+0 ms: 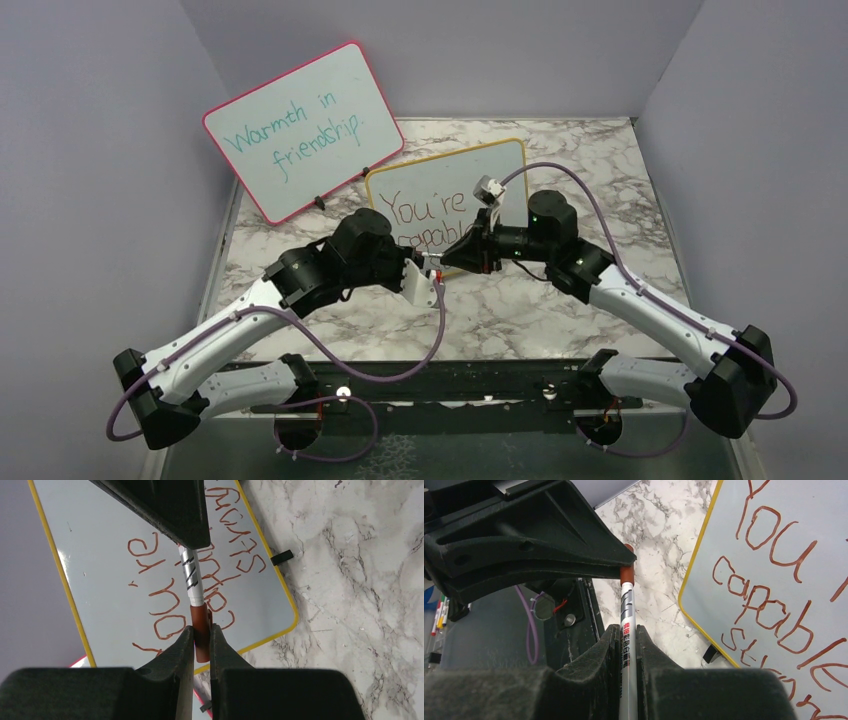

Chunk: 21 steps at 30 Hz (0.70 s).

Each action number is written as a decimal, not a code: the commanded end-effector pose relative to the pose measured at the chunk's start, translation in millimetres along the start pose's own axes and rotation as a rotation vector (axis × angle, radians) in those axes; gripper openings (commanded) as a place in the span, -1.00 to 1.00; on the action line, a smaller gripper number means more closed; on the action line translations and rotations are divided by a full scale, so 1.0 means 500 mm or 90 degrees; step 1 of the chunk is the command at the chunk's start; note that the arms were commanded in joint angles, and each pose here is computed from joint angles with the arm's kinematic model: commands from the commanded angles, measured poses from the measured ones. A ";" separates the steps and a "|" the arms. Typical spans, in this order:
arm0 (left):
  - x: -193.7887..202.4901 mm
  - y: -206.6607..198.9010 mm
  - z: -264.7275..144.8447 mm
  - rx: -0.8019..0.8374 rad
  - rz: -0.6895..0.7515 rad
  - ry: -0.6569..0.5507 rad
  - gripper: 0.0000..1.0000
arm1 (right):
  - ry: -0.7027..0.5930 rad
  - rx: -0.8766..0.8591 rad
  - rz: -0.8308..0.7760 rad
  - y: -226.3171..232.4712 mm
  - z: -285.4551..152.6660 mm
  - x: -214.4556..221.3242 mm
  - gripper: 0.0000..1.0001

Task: Write a sentence on the whiteboard
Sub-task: Close the whiteboard marker at the center of the board.

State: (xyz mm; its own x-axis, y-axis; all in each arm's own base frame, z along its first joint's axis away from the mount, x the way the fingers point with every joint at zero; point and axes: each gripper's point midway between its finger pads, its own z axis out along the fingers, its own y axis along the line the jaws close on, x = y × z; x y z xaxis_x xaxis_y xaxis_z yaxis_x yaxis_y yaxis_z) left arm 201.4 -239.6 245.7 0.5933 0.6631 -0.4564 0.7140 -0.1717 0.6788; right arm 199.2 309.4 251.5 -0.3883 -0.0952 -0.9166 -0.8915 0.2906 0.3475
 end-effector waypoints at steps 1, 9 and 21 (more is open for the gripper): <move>-0.058 0.026 -0.001 -0.006 0.027 -0.044 -1.00 | -0.017 -0.001 0.000 -0.006 0.013 -0.031 -0.99; -0.091 0.013 0.024 0.017 0.035 -0.044 -1.00 | -0.036 -0.028 0.021 -0.007 0.036 -0.032 -0.99; -0.061 0.053 0.007 -0.076 -0.050 0.023 -0.30 | -0.057 0.019 0.024 -0.032 0.027 -0.006 -0.99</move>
State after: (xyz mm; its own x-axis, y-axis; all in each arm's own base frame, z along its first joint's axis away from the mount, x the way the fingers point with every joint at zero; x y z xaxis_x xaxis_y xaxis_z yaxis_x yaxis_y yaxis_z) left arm 192.9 -263.9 245.3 0.5813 0.6989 -0.4168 0.7178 -0.1991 0.6672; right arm 210.1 320.9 235.4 -0.4518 -0.0687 -0.8894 -0.8639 0.2826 0.4170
